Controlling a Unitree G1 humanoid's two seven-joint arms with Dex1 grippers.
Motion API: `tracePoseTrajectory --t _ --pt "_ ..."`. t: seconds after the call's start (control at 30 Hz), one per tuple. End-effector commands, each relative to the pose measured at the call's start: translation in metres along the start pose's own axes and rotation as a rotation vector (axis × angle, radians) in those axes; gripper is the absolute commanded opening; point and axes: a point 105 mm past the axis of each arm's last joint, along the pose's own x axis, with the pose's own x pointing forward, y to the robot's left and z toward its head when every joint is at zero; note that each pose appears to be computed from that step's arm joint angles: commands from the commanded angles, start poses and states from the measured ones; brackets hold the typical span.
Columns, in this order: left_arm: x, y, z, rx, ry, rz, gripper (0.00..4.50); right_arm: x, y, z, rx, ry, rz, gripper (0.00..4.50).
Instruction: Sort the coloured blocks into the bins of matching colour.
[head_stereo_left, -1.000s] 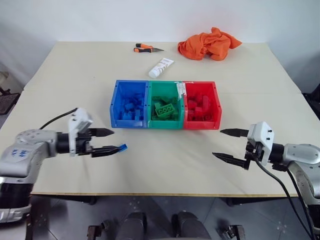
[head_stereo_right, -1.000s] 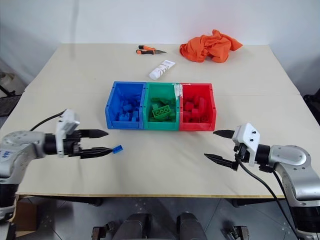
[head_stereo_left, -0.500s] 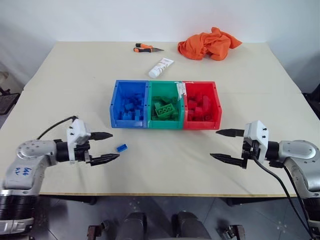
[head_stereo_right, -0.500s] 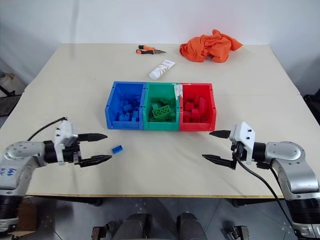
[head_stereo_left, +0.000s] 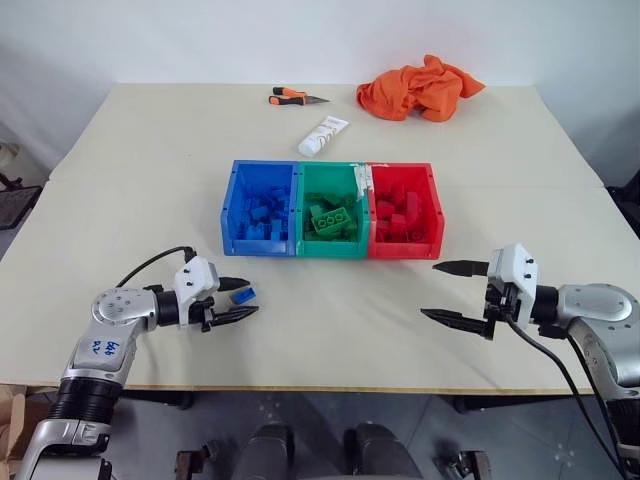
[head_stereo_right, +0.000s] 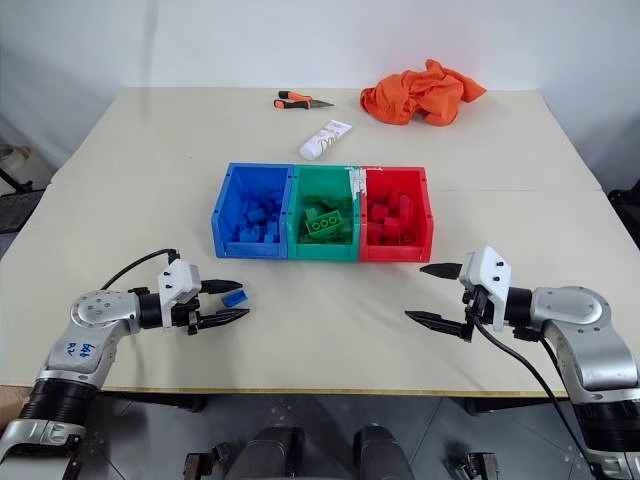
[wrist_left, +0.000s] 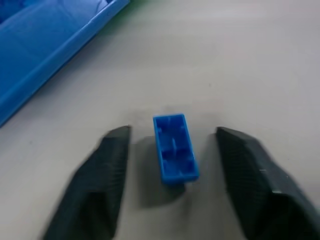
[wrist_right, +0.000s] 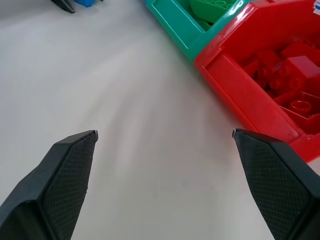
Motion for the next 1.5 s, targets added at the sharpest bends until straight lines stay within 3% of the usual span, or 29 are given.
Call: tracePoseTrajectory --t 0.03,0.1,0.17,0.33,0.43,0.63,0.8,1.07,1.23,1.27,1.5 --pt "-0.001 0.003 -0.001 -0.008 0.011 0.012 1.57 -0.009 -0.002 0.013 -0.043 -0.019 -0.016 4.50" --pt "-0.001 0.003 0.012 -0.007 -0.039 -0.001 0.96 -0.013 0.000 0.014 -0.041 -0.029 -0.013 4.50" --pt "0.000 0.005 0.045 0.014 -0.138 -0.008 0.47 -0.018 0.005 0.020 -0.041 -0.066 -0.002 4.50" --pt "0.003 0.025 0.102 0.055 -0.274 0.067 0.49 -0.020 0.007 0.026 -0.040 -0.100 -0.033 4.50" --pt "0.006 0.040 0.124 0.082 -0.318 0.120 0.49 -0.020 0.007 0.028 -0.038 -0.113 -0.056 4.50" --pt "0.022 0.080 0.128 0.116 -0.253 0.263 0.49 -0.021 0.004 0.032 -0.046 -0.126 -0.097 4.50" --pt "0.025 0.100 0.124 0.132 -0.213 0.335 2.03 -0.025 0.000 0.035 -0.052 -0.129 -0.136 4.50" --pt "0.029 0.089 0.131 0.144 -0.272 0.255 4.46 -0.026 -0.004 0.036 -0.061 -0.125 -0.149 4.50" --pt "0.006 0.069 0.132 0.045 -0.344 0.111 4.46 -0.033 -0.009 0.036 -0.070 -0.112 -0.148 4.50" --pt "-0.006 0.064 0.131 0.091 -0.365 0.116 4.46 -0.038 -0.010 0.035 -0.071 -0.100 -0.149 4.50" --pt "-0.056 0.041 0.081 -0.002 -0.229 0.044 4.46 -0.065 -0.018 0.037 -0.087 -0.111 -0.125 4.50"
